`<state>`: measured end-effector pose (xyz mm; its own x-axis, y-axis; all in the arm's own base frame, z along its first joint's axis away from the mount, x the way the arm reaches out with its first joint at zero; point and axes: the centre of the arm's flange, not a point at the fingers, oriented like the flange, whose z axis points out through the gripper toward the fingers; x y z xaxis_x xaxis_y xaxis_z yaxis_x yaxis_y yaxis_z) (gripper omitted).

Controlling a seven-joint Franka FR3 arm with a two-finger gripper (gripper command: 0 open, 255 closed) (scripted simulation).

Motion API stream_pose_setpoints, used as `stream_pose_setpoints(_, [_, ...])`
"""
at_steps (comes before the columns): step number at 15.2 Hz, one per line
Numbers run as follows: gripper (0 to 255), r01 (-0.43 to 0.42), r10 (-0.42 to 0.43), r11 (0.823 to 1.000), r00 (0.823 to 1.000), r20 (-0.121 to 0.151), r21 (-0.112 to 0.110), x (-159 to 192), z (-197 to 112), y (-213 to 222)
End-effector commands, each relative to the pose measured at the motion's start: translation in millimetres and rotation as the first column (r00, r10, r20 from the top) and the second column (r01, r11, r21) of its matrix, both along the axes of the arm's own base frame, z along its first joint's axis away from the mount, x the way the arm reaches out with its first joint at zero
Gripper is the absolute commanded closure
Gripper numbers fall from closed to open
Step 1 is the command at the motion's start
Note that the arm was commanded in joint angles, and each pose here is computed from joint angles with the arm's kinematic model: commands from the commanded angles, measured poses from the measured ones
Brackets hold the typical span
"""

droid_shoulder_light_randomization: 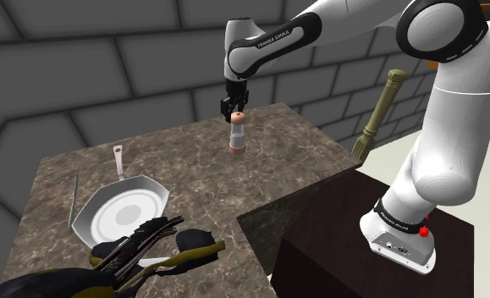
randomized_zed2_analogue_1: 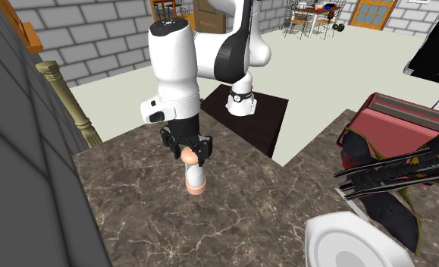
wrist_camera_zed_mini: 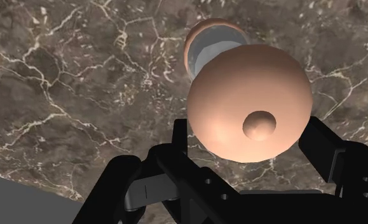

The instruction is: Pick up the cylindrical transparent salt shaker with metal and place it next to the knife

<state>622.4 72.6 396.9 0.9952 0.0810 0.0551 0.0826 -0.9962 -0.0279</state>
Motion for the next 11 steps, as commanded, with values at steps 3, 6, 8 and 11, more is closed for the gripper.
stream_pose_setpoints(3, [255,0.0,0.0,1.0,1.0,-0.002,0.0,0,-1,0])
stream_pose_setpoints(6, [255,0.0,0.0,1.0,1.0,-0.001,0.0,0,-1,0])
stream_pose_setpoints(8, [255,0.0,0.0,1.0,1.0,-0.001,0.0,0,10,0])
stream_pose_setpoints(11, [255,0.0,0.0,1.0,1.0,-0.001,0.0,0,26,0])
